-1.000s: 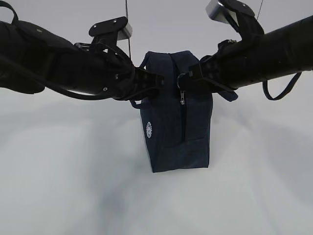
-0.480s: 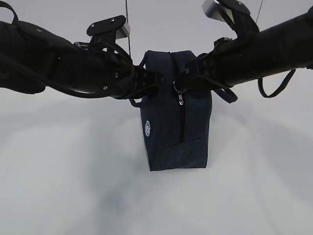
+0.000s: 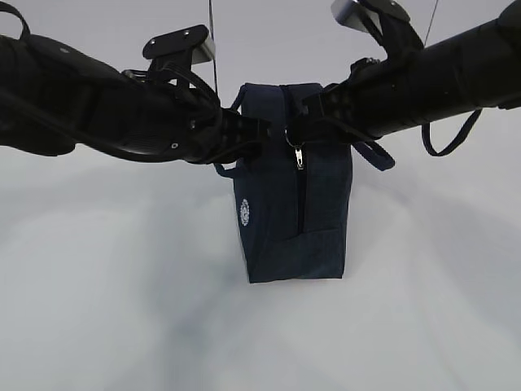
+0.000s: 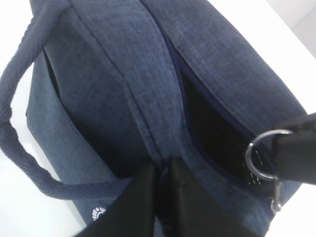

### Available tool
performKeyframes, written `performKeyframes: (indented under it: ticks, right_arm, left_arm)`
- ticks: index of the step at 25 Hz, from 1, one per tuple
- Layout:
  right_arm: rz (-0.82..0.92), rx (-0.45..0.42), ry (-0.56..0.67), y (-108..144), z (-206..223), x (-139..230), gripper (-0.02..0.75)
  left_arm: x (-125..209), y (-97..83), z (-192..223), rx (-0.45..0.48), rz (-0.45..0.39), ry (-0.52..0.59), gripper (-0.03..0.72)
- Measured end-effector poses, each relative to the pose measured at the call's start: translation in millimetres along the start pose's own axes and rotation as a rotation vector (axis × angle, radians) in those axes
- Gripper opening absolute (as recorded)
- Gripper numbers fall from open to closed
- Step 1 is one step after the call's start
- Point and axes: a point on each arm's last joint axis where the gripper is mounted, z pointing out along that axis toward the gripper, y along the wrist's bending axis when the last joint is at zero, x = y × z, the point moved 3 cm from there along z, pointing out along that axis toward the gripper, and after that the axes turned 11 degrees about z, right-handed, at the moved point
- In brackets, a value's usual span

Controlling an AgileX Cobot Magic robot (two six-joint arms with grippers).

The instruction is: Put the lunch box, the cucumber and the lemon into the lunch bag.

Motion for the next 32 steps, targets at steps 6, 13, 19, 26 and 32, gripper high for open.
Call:
performKeyframes:
  ticks: [6,13,19,26,32]
  right_arm:
    - [0.023,0.017,-0.016,-2.2,0.1,-1.9,0.000]
    - [0.044,0.029,-0.029,-3.7,0.1,-3.4,0.000]
    - [0.060,0.030,-0.031,-3.9,0.1,-3.6,0.000]
    - [0.071,0.029,-0.034,-3.1,-1.0,-4.1,0.000]
    - [0.064,0.029,-0.054,0.3,-6.5,-7.5,0.000]
  left_arm:
    - [-0.2,0.4,0.0,-0.004,0.000,-0.002,0.015]
    - [-0.3,0.6,0.0,-0.005,-0.002,-0.002,0.015]
    - [-0.3,0.6,0.0,-0.005,-0.002,-0.003,0.015]
    - [-0.5,1.0,0.0,-0.008,-0.003,-0.004,0.015]
    - [-0.7,1.5,0.0,-0.012,-0.004,-0.006,0.015]
